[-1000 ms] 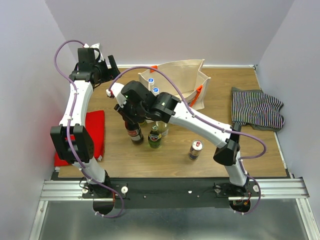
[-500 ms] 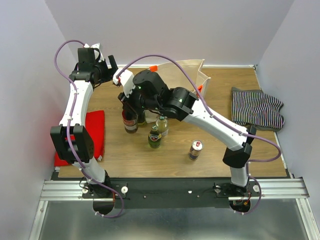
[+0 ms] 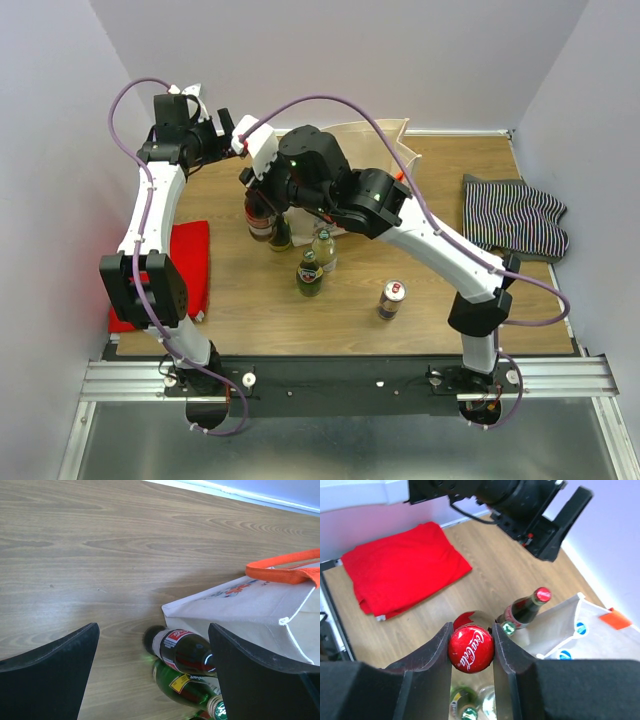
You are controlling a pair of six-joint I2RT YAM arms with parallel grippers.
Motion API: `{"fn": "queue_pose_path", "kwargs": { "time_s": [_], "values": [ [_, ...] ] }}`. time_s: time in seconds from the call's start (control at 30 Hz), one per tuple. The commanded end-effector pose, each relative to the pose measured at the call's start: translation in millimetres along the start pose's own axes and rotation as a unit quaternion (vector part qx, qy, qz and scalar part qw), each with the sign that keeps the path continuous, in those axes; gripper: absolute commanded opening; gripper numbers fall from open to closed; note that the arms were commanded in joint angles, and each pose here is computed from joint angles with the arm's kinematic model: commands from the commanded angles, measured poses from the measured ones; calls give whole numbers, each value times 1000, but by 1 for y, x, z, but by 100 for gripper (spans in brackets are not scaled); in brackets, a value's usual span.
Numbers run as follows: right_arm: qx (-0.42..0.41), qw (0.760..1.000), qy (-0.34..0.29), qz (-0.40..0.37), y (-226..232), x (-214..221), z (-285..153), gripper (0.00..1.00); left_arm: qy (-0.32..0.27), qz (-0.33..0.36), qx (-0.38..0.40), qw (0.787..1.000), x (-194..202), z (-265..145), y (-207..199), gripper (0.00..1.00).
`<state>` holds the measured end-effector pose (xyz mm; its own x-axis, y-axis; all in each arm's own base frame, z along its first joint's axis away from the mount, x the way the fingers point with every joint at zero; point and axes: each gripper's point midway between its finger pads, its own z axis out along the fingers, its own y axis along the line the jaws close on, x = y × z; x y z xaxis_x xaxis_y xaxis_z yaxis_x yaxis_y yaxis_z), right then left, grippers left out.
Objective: Place the beverage into the canvas bag
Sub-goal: Pick up the drink from the center of the board.
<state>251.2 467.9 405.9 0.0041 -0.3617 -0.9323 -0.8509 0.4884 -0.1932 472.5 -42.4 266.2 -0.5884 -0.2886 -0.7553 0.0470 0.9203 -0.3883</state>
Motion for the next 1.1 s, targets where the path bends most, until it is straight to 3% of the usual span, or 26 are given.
{"fn": "queue_pose_path", "kwargs": {
  "time_s": [0.0,0.3,0.6,1.07],
  "values": [
    [78,965,-250,10,-50,-148,-102,1,-21,12,28,999,-10,-15,-13,99],
    [90,940,-328,12,-63,-189,-153,1,-21,14,33,999,-10,-17,-16,99],
    [114,924,-365,14,-76,-205,-188,1,-23,16,40,999,-11,-18,-19,99],
    [244,902,-357,6,-123,-205,-216,1,-24,78,96,992,-12,-26,-66,99]
  ]
}}
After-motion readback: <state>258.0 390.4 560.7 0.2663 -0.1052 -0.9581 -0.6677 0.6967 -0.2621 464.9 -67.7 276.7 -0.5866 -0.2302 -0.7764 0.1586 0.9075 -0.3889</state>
